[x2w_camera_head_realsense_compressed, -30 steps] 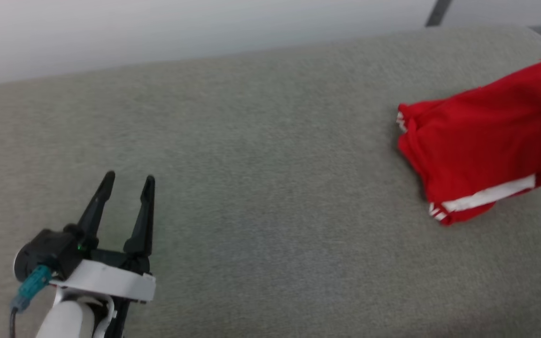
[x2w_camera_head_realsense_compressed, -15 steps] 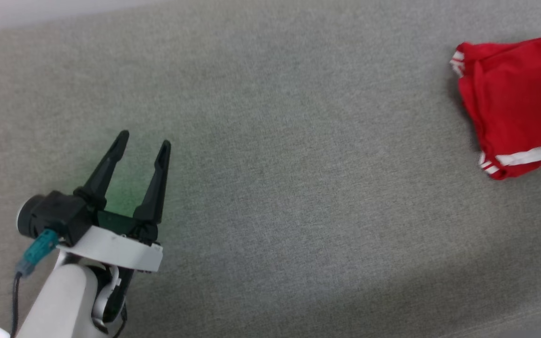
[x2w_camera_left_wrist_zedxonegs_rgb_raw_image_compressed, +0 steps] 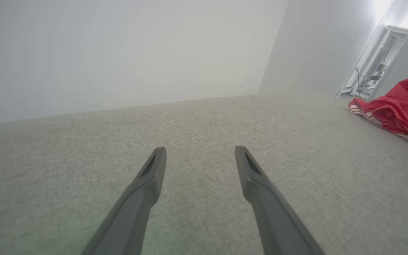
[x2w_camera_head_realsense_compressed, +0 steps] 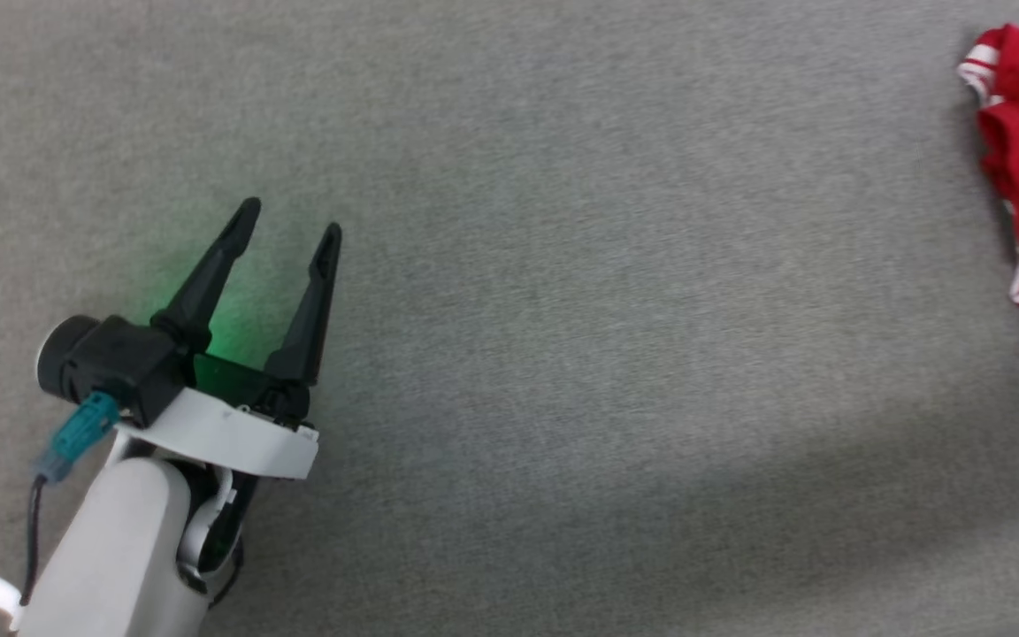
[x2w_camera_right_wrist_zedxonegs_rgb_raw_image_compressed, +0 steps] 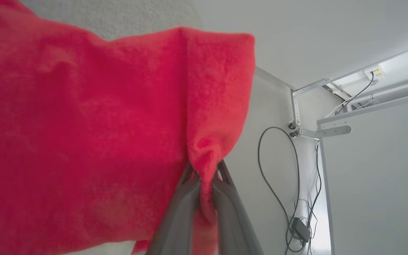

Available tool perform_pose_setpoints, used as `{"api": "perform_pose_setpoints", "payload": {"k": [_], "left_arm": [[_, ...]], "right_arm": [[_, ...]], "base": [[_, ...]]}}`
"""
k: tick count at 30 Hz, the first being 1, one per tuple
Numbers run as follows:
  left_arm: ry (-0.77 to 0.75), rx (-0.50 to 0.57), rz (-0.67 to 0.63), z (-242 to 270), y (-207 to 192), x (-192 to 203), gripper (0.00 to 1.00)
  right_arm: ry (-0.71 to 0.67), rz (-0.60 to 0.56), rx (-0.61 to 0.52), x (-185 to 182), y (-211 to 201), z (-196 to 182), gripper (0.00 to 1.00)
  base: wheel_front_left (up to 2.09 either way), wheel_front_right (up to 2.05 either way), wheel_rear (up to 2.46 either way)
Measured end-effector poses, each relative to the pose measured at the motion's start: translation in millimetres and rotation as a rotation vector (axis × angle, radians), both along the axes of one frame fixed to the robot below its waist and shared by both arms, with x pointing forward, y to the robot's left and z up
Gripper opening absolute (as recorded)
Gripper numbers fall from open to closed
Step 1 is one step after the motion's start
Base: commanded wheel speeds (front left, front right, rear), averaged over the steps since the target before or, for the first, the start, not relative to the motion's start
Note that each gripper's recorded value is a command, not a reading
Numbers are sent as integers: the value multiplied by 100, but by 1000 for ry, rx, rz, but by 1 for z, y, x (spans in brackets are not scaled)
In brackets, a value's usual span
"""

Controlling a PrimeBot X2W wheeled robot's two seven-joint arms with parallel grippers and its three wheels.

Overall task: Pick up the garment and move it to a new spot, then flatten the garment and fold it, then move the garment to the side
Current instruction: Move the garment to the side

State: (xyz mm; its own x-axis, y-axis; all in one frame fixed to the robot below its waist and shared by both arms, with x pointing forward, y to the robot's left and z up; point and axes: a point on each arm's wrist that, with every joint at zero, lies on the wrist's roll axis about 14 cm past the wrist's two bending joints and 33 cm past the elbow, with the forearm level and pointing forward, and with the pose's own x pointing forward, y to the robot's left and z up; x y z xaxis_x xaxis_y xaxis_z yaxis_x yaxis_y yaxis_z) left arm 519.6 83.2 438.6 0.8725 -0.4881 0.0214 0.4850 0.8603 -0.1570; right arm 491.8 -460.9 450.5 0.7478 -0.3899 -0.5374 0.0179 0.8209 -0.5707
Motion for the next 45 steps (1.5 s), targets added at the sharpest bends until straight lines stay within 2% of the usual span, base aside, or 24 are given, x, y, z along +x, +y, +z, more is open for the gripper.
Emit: {"api": "perform_pose_setpoints", "payload": {"k": [9,13,14,16,17,18,29,35,45], "left_arm": [[29,23,45,-12,21,-3,100],[37,30,66,-14,29,-5,100],[38,29,70,-13,31,-6,100],[39,30,78,-12,33,-8,100],[37,29,81,-10,34,-9,100],[35,28,84,-8,34,-10,100],[-7,15,136,24,47,-28,100],[-30,9,186,43,61,-49,100],[-65,7,309,70,100,-97,100]], "right_arm": [[37,-22,29,13,11,-43,0],[25,-25,32,20,13,-47,2],[25,-24,32,20,14,-48,13],[16,-18,23,21,13,-45,46],[11,-19,21,21,13,-42,70],[-3,-18,22,21,13,-38,100],[-164,13,24,28,20,18,100],[-283,75,83,33,51,45,100],[-429,198,223,18,120,64,100]], "base": [[0,0,0],[0,0,0],[0,0,0],[0,0,0],[0,0,0],[0,0,0],[0,0,0],[0,0,0],[0,0,0]]}}
